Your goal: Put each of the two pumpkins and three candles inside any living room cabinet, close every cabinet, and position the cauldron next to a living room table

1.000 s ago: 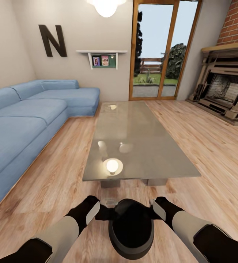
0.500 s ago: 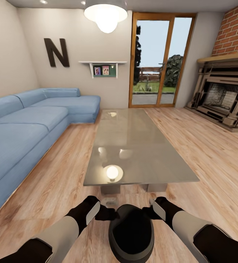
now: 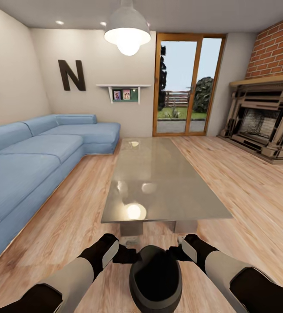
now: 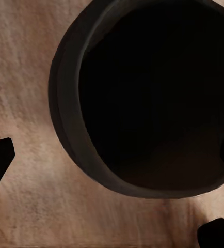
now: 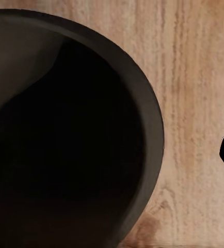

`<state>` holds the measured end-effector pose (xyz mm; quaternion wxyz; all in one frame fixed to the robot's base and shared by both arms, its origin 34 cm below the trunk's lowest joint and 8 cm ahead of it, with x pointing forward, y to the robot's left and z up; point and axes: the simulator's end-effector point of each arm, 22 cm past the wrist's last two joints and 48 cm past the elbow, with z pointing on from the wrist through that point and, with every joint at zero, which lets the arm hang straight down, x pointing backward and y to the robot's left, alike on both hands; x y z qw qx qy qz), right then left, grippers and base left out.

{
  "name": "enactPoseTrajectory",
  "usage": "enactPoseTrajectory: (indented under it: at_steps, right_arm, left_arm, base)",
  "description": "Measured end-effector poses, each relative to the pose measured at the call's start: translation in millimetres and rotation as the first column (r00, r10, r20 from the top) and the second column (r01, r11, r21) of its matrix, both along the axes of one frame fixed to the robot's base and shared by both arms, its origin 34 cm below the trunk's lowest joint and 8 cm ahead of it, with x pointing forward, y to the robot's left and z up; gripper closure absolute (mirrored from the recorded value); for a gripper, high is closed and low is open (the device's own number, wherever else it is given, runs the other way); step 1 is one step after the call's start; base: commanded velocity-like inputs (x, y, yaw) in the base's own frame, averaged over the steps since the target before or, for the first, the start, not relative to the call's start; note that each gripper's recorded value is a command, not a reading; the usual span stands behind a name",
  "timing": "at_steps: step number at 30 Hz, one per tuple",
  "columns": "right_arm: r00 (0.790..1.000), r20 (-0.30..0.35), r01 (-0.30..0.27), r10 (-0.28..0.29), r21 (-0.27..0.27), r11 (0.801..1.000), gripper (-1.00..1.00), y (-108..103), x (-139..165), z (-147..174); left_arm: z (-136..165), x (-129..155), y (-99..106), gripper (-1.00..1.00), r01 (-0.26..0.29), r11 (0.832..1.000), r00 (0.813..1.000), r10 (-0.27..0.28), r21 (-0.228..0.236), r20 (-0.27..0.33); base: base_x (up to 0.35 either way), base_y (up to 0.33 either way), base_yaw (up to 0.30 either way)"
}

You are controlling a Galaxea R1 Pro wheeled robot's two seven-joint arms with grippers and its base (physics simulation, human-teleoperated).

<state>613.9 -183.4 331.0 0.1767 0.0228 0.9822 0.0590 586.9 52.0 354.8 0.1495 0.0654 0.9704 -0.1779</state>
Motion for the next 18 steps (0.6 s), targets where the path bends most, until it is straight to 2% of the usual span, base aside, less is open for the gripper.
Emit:
enactPoseTrajectory:
  at_steps: [10, 18]
  right_arm:
    - [0.999, 0.039, 0.001, -0.001, -0.005, 1.000, -1.00, -2, 6, 22]
    - [1.000, 0.017, 0.024, -0.023, -0.025, 0.999, -1.00, -18, -3, 27]
  left_arm:
    - [8, -7, 6, -1.00, -0.004, 1.000, 1.000, 0.004, 0.016, -0.002]
    - [12, -16, 12, -1.00, -0.009, 1.000, 1.000, 0.010, 0.030, -0.022]
  base:
    - [-0.301, 0.000, 0.000]
    - [-0.309, 0.000, 0.003]
